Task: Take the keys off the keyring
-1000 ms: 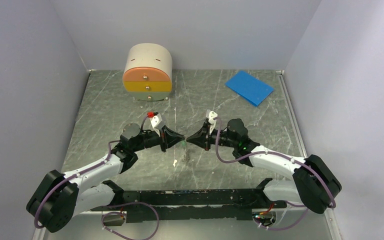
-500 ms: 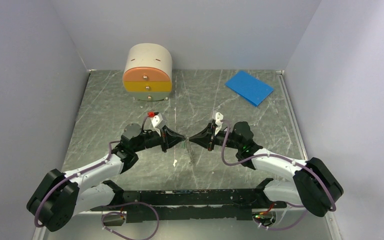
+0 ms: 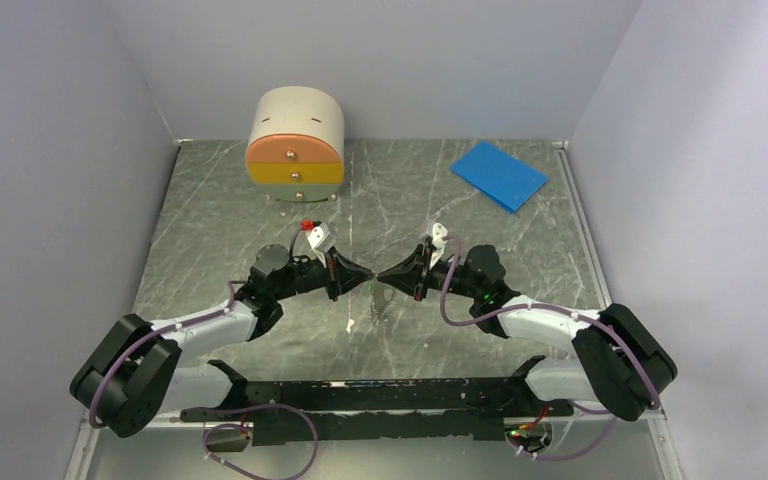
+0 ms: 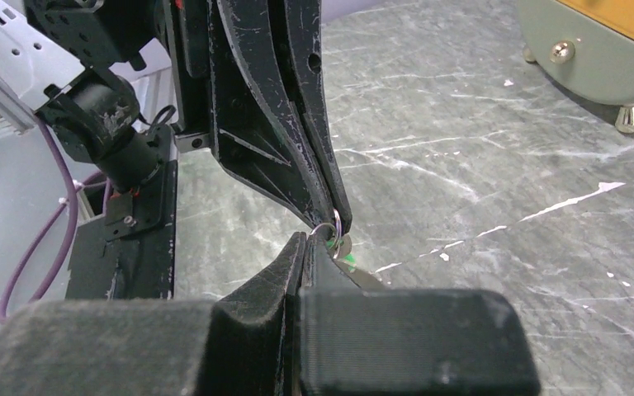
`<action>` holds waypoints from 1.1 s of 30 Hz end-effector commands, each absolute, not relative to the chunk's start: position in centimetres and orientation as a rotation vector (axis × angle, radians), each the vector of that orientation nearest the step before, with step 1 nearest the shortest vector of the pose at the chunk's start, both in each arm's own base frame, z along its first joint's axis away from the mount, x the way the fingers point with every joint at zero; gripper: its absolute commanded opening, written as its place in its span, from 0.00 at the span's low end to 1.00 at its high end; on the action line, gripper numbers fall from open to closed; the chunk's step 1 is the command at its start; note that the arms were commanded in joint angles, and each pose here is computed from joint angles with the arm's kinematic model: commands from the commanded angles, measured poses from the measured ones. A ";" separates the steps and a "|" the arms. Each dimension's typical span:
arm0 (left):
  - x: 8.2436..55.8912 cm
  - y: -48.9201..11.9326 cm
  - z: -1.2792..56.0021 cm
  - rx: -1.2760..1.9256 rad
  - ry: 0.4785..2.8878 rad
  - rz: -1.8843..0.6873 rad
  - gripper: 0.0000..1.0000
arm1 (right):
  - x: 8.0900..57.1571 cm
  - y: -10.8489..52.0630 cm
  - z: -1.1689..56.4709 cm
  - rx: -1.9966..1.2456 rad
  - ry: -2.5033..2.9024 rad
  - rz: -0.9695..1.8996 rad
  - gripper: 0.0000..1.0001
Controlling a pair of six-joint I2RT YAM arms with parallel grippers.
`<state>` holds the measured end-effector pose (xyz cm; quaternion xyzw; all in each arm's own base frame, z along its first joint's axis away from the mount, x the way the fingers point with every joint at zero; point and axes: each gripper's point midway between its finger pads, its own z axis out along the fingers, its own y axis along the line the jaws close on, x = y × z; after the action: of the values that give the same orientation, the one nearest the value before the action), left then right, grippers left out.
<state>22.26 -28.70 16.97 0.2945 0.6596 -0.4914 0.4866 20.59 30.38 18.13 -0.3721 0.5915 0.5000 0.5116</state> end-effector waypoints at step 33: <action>21.9 -28.9 19.1 0.767 1.507 -1.188 0.03 | 21.9 32.3 21.4 -0.640 1.834 1.330 0.14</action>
<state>22.17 -28.57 17.51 0.3027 0.6512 -0.4871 0.4971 21.31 31.36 18.62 -0.2481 0.7436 0.5057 0.3602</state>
